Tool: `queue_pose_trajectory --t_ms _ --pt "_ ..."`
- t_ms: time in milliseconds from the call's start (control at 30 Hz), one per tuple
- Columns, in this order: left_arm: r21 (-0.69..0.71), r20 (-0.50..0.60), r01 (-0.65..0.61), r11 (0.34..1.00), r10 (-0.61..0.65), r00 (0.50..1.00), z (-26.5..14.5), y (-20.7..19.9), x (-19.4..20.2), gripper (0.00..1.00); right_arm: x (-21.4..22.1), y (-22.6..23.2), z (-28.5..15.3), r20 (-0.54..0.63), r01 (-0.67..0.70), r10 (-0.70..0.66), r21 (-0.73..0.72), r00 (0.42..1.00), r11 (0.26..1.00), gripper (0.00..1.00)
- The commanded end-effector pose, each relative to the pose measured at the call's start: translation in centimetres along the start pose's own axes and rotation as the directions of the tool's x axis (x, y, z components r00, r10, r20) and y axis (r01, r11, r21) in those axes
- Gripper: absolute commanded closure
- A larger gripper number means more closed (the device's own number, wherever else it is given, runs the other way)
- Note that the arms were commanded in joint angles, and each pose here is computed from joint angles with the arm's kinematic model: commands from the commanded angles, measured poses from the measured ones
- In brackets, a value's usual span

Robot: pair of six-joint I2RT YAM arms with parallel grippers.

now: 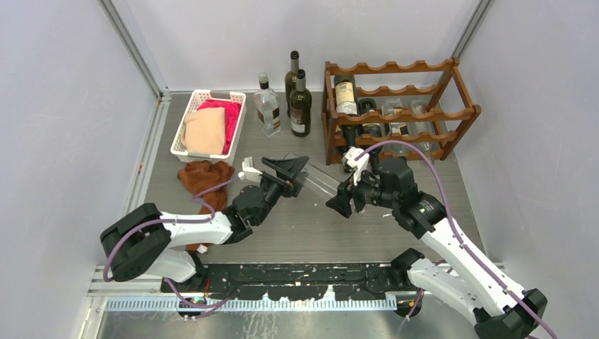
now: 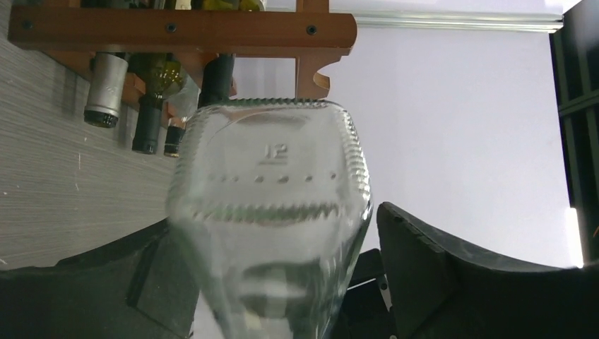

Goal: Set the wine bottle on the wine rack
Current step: Place the wine bottle in the wine rack.

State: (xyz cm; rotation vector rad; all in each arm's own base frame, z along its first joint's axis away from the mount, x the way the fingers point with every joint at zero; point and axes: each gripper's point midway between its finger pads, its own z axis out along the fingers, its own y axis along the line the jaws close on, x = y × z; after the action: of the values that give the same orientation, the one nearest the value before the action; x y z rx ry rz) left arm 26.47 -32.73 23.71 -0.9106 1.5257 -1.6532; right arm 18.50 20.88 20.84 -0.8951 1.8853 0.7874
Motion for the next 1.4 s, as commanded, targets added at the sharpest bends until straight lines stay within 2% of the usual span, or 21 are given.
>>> queue_pose_trajectory --t_ms 0,167,267,367,433,567,700,833,967,1067,1167,1367 --pt "0.082 -0.025 0.034 0.996 -0.032 0.999 -0.9 -2.4 0.1 0.13 -4.0 0.2 -1.5 0.149 0.023 -0.024 0.007 0.988 1.0 0.99" --pt "-0.013 -0.041 -0.028 1.0 0.027 0.999 -2.4 0.9 -0.1 0.09 -3.9 0.4 -2.5 0.153 0.009 -0.01 0.007 0.988 1.0 0.99" --pt "-0.023 -0.029 -0.079 0.997 0.078 0.997 -4.1 1.7 -1.3 0.08 -3.7 0.4 -3.4 0.146 0.009 -0.01 0.011 0.989 1.0 0.99" --pt "-0.021 -0.045 -0.199 0.98 0.198 0.979 -6.1 1.7 -2.1 0.08 -3.3 0.6 -4.4 0.127 0.017 -0.019 0.018 0.992 1.0 0.99" --pt "-0.022 -0.077 -0.313 0.949 0.311 0.947 -7.4 1.1 -2.3 0.07 -2.9 0.7 -4.9 0.113 0.02 -0.022 0.019 0.993 1.0 0.99" --pt "-0.016 -0.126 -0.551 0.834 0.545 0.829 -10.3 -1.1 -3.5 0.0 -2.6 0.7 -5.6 0.096 0.016 -0.019 0.03 0.995 0.999 0.99" --pt "0.048 -0.142 -0.699 0.714 0.697 0.703 -12.8 -3.4 -4.6 0.0 -2.8 0.6 -6.7 0.077 0.03 -0.034 0.055 0.996 0.998 0.99" --pt "0.039 -0.224 -0.814 0.58 0.799 0.558 -13.7 -4.1 -5.0 0.0 -2.4 0.4 -8.1 0.013 0.046 -0.048 0.074 0.999 0.996 0.99" --pt "0.062 -0.352 -0.907 0.417 0.859 0.371 -12.5 -5.3 -4.3 0.0 -1.2 -0.1 -9.6 -0.112 0.07 -0.061 0.084 0.992 0.994 0.99" --pt "0.079 -0.378 -0.944 0.319 0.886 0.268 -11.4 -6.4 -4.4 0.0 -0.6 -0.5 -10.9 -0.209 0.081 -0.062 0.085 0.976 0.993 0.99" --pt "0.095 -0.364 -0.963 0.254 0.909 0.203 -10.5 -7.1 -4.9 0.0 0.1 -0.8 -12.2 -0.293 0.083 -0.057 0.079 0.954 0.993 0.99" --pt "0.083 -0.388 -0.983 0.165 0.914 0.121 -10.0 -6.6 -6.9 0.0 0.8 -1.5 -13.9 -0.368 0.092 -0.057 0.079 0.928 0.993 0.99"
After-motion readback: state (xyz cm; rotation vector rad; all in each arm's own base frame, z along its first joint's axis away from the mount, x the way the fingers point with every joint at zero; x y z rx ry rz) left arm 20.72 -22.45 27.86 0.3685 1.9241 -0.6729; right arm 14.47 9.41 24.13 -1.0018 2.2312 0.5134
